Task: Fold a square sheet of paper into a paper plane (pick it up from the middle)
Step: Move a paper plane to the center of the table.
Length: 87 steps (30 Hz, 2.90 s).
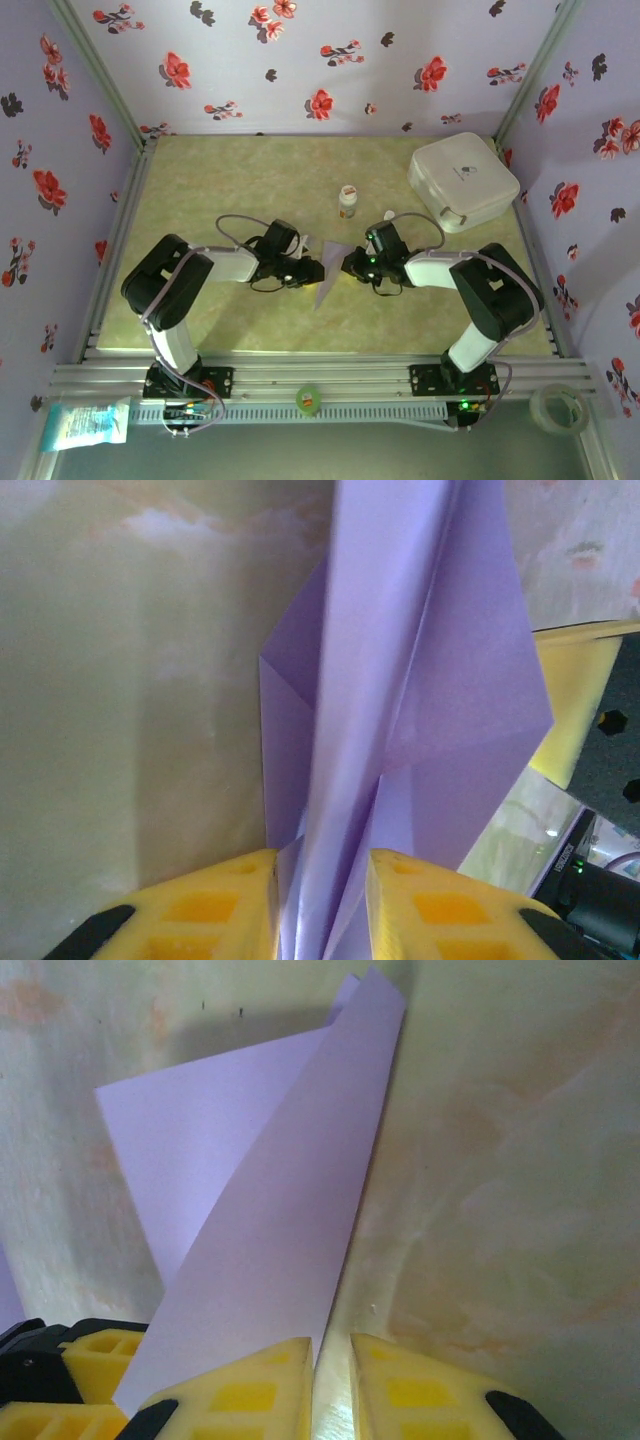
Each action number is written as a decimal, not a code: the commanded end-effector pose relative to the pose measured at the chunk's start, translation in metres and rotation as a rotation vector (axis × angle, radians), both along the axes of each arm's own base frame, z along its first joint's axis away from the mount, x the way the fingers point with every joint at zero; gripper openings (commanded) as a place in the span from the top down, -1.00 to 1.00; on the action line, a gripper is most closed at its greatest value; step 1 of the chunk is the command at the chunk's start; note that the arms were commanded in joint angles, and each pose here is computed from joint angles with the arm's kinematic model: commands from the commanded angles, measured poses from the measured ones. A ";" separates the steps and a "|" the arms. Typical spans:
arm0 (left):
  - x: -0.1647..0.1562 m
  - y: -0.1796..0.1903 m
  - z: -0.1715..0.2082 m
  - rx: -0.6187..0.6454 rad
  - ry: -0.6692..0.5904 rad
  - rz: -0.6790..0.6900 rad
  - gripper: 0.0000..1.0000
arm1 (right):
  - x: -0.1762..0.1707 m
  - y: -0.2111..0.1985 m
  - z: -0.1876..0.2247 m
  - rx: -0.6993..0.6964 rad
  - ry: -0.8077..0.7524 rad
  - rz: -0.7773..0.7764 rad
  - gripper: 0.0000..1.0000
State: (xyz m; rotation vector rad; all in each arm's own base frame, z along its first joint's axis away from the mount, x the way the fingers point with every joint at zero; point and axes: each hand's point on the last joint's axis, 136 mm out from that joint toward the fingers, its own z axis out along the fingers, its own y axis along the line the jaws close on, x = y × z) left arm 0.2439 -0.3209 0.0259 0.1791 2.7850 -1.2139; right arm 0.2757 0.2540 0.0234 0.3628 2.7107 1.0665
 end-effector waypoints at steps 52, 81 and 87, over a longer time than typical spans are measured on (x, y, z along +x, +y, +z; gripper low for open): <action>0.009 0.089 0.018 0.582 -0.214 0.130 0.88 | 0.012 0.016 0.030 0.019 -0.080 0.019 0.60; 0.006 0.069 0.008 0.574 -0.204 0.071 0.67 | 0.009 0.016 0.024 0.010 -0.063 0.025 0.60; 0.004 0.070 0.001 0.603 -0.194 0.064 0.67 | 0.010 0.016 0.023 0.008 -0.064 0.023 0.60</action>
